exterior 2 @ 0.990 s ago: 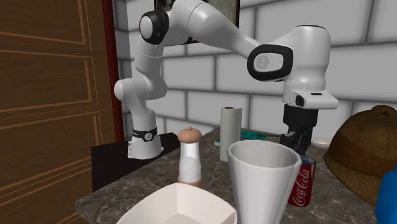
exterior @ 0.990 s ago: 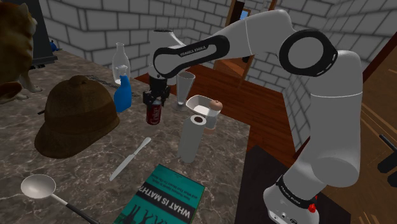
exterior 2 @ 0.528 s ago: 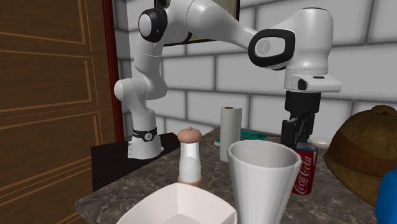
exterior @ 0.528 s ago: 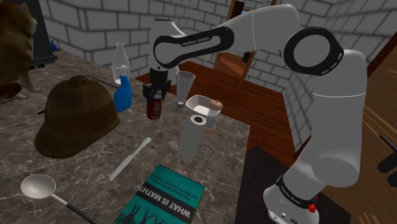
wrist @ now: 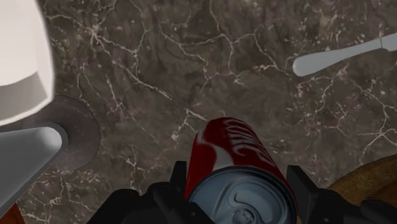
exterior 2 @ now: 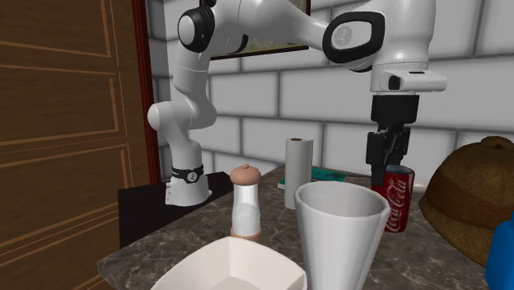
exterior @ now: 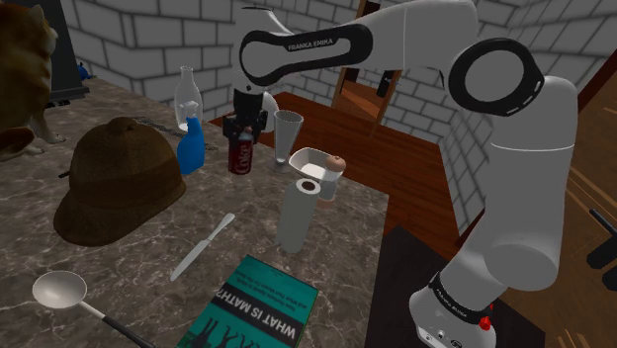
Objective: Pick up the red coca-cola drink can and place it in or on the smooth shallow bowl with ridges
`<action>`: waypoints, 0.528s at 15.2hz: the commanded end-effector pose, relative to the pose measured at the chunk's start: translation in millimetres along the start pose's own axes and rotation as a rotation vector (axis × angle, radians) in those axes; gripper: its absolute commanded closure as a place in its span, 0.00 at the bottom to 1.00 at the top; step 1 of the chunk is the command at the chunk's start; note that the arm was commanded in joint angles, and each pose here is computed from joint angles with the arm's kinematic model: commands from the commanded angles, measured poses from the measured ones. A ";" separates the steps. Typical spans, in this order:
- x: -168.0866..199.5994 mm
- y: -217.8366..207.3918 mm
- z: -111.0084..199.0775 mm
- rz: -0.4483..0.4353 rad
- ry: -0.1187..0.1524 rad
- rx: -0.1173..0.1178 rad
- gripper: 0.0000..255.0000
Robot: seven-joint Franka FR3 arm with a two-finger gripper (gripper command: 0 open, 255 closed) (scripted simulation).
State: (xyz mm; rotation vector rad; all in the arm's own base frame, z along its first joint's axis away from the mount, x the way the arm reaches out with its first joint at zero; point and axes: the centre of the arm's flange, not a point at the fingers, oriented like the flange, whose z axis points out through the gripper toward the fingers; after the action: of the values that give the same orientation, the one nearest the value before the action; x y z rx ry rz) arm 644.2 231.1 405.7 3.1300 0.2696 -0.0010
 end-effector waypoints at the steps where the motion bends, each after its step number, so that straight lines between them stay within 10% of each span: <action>1: -0.2 0.4 -10.3 0.000 0.000 0.000 1.00; 8: -4.6 12.8 -39.3 0.000 0.000 0.000 1.00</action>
State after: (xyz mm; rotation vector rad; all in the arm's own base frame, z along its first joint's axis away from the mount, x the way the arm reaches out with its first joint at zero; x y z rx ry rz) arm 644.0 225.0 443.3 3.1300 0.2701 -0.0011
